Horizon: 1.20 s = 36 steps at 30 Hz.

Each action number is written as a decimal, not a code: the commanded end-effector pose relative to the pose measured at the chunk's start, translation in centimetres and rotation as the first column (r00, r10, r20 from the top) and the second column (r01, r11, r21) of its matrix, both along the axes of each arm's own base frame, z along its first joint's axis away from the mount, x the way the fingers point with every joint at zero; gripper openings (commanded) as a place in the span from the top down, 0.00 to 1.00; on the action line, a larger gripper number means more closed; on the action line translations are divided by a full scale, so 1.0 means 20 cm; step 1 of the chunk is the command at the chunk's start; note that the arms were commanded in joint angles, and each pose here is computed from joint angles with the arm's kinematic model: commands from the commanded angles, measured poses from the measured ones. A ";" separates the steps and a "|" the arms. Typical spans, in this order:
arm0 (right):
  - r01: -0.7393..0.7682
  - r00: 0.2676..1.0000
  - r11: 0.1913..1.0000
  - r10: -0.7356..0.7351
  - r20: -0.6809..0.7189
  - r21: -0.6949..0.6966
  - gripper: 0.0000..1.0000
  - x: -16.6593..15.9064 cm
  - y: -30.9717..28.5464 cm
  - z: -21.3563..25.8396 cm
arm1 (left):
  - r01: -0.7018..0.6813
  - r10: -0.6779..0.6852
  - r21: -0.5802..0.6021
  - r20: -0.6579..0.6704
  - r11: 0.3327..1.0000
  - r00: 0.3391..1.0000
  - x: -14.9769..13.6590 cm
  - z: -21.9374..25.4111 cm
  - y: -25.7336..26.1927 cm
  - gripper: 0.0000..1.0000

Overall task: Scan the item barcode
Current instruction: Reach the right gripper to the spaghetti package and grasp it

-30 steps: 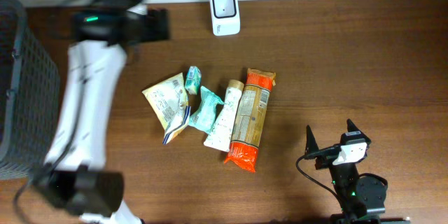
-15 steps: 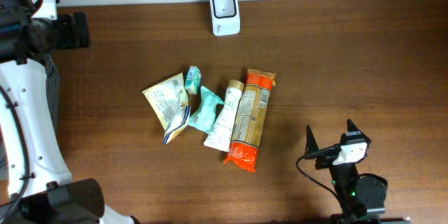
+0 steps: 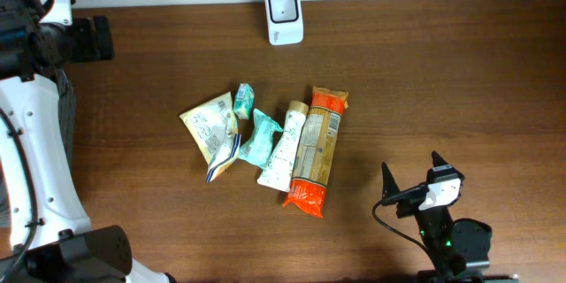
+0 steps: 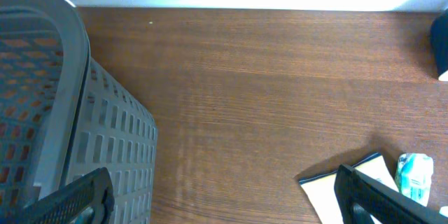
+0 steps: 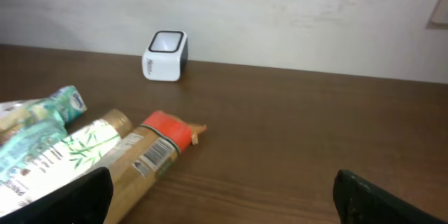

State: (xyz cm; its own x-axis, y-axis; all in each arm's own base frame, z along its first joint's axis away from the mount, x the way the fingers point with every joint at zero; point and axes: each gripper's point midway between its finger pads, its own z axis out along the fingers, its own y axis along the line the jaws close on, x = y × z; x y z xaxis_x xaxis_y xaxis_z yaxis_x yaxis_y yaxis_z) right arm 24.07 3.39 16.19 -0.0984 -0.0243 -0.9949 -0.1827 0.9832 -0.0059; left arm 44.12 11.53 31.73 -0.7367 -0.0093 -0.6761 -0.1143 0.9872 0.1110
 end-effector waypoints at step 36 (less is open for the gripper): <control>0.290 0.260 0.873 0.322 -0.910 0.392 0.47 0.31 0.73 -0.76 | 0.020 -0.020 -0.001 -0.003 1.000 1.000 0.00 -0.01 -0.01 0.01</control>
State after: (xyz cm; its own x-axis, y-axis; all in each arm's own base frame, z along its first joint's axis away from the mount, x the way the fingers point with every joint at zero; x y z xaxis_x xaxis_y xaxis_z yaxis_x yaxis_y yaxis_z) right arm 30.30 17.92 2.48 -0.9543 0.2795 -0.1059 0.1726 0.8046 0.5682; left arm 44.12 11.41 31.65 -0.7381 -0.0097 -0.6746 -0.1095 0.9884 0.1056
